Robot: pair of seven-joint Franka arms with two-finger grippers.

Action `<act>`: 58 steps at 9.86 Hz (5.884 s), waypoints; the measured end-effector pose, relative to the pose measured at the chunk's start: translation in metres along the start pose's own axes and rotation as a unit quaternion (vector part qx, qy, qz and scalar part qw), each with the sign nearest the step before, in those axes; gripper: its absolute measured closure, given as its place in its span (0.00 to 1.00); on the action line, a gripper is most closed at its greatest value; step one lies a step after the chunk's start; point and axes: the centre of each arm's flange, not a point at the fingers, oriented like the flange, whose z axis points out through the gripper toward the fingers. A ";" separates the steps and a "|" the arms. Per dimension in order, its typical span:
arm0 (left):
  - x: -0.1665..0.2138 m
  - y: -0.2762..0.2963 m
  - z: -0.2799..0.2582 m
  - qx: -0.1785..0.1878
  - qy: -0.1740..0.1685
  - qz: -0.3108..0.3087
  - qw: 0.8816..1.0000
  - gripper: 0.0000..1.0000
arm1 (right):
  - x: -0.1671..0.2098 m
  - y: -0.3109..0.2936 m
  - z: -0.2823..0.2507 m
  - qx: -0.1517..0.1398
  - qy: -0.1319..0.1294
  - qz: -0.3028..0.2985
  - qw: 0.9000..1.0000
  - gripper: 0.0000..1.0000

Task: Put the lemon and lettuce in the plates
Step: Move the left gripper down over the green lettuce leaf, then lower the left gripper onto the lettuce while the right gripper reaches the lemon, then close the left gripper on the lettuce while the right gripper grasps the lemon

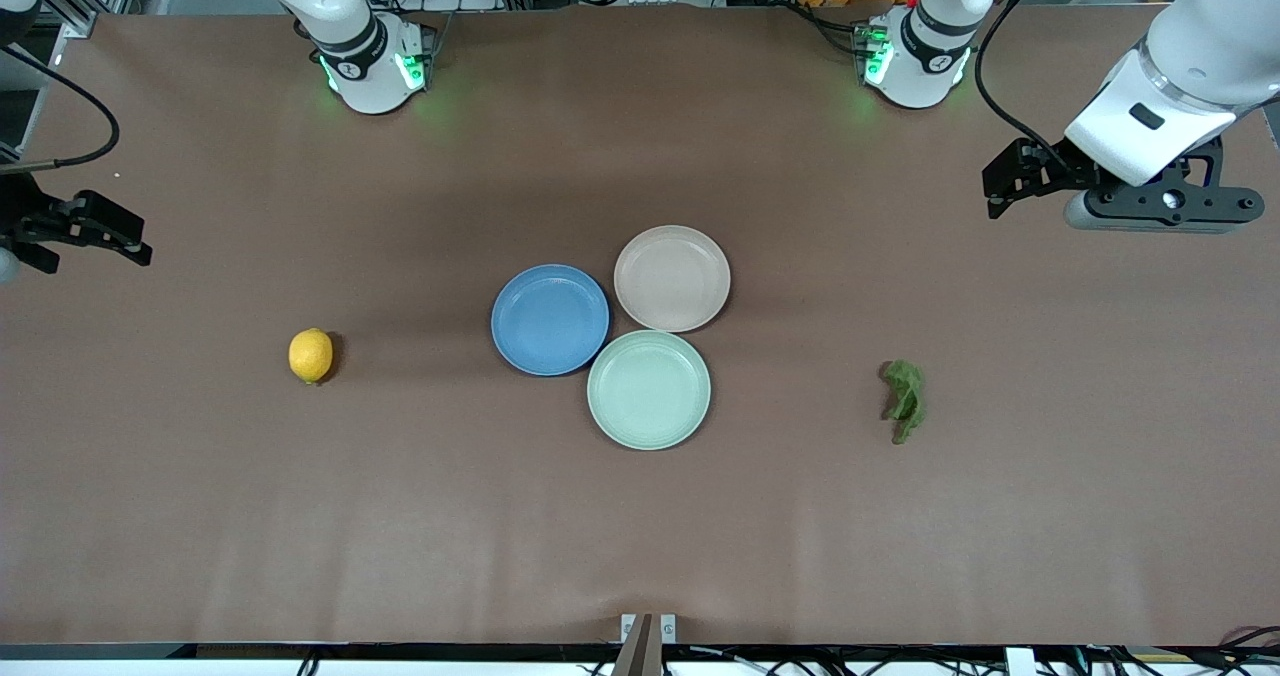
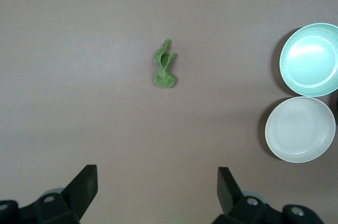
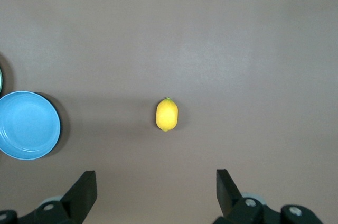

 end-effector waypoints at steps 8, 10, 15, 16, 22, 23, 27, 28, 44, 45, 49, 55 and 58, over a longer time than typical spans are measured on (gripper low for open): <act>0.004 -0.006 0.008 -0.007 -0.009 -0.006 1.000 0.00 | 0.000 0.000 0.000 0.000 0.000 0.000 1.000 0.00; 0.011 -0.007 0.020 -0.007 -0.020 -0.007 1.000 0.00 | 0.000 0.000 0.001 0.000 -0.001 0.000 1.000 0.00; 0.058 -0.004 0.074 -0.019 -0.034 -0.007 0.999 0.00 | 0.001 -0.001 0.002 0.000 -0.002 -0.001 1.000 0.00; 0.068 -0.003 0.088 -0.023 -0.033 -0.007 0.999 0.00 | 0.001 -0.001 0.003 0.000 -0.002 0.000 1.000 0.00; 0.109 0.004 0.184 -0.037 -0.053 0.028 0.998 0.00 | 0.000 0.000 0.005 0.001 -0.008 0.000 1.000 0.00; 0.114 0.002 0.199 -0.038 -0.055 0.026 0.997 0.00 | -0.001 0.001 0.005 0.001 -0.013 0.001 1.000 0.00; 0.133 -0.020 0.245 -0.043 -0.050 0.009 0.998 0.00 | -0.004 0.010 0.009 0.002 -0.025 0.009 1.000 0.00; 0.136 -0.022 0.257 -0.044 -0.050 0.007 0.998 0.00 | -0.004 0.010 0.013 0.002 -0.028 0.009 1.000 0.00; 0.131 -0.012 0.422 -0.013 -0.115 0.035 0.993 0.00 | 0.011 0.027 0.246 0.000 -0.092 0.047 0.995 0.00; 0.129 -0.011 0.428 -0.013 -0.118 0.035 0.992 0.00 | 0.012 0.027 0.256 -0.002 -0.097 0.063 0.993 0.00; 0.127 -0.010 0.447 -0.014 -0.124 0.036 0.992 0.00 | 0.008 0.026 0.309 -0.008 -0.076 0.087 0.993 0.00; 0.130 -0.010 0.455 -0.007 -0.108 0.043 0.993 0.60 | 0.004 0.024 0.371 -0.013 -0.068 0.086 0.994 0.00; 0.137 -0.008 0.438 -0.008 -0.093 0.044 0.995 0.96 | 0.001 0.021 0.397 -0.007 -0.076 0.099 0.992 0.00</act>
